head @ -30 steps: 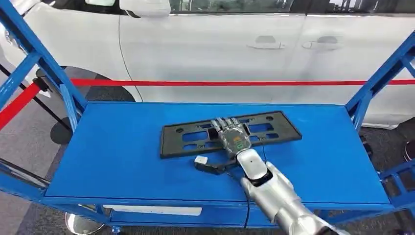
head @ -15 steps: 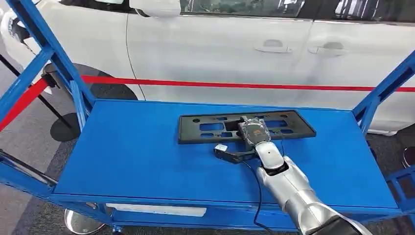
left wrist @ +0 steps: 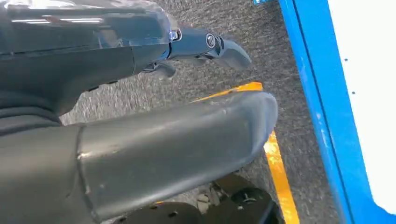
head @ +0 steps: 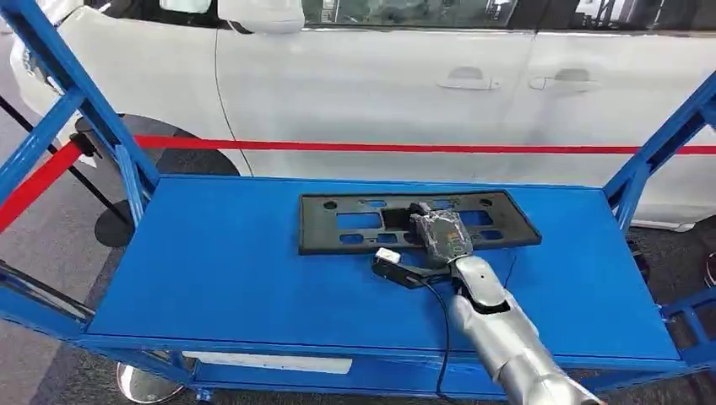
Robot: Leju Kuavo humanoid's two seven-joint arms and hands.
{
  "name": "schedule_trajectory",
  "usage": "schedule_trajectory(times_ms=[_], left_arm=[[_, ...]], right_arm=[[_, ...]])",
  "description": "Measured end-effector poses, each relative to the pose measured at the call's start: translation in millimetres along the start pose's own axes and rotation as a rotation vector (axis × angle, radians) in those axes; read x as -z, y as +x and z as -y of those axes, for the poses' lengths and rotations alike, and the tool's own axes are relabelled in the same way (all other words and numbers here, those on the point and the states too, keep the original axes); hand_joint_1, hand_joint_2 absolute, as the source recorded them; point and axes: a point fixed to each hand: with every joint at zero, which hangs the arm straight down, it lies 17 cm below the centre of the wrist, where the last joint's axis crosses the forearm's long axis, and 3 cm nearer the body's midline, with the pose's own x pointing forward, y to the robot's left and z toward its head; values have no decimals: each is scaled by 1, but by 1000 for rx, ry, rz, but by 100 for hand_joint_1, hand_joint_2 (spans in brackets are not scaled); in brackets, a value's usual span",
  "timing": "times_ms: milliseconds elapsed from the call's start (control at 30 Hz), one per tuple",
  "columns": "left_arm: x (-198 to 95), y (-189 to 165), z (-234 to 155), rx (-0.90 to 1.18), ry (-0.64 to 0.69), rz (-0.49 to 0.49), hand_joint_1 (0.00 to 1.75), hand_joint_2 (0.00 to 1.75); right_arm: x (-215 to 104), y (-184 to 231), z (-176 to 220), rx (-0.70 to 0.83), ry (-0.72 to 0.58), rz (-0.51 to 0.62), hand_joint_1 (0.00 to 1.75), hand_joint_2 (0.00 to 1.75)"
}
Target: Take the parts from the cabinet and place them on the table.
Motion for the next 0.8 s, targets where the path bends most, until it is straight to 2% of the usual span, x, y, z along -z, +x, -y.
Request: schedule_trajectory(times_ms=[67,133,300,367,500,633,800], left_arm=[[0,-1,-3,-12,16,1,0,0],[-1,-2,-5,-21,24,-1,0,0],[-2,-7,-11,-48,56,-8,0,0],[-4,-10,-11,-49,59,-10,0,0],[-3,-8,-10,-58,61,-8,0,0],[-4,-10,-12,-58,70,-13,0,0],[-3,-12,-15,-91,103,-26,0,0]], right_arm=[[-6,33,35,195,-124,30,175,175],[-12,56,67,315,-210,55,175,175],[-46,83,171,676,-477,164,175,175],[-60,87,198,725,-534,207,175,175],[-78,94,227,738,-584,260,175,175],[-92,97,239,750,-610,294,175,175],[-121,87,249,872,-644,278,175,175]])
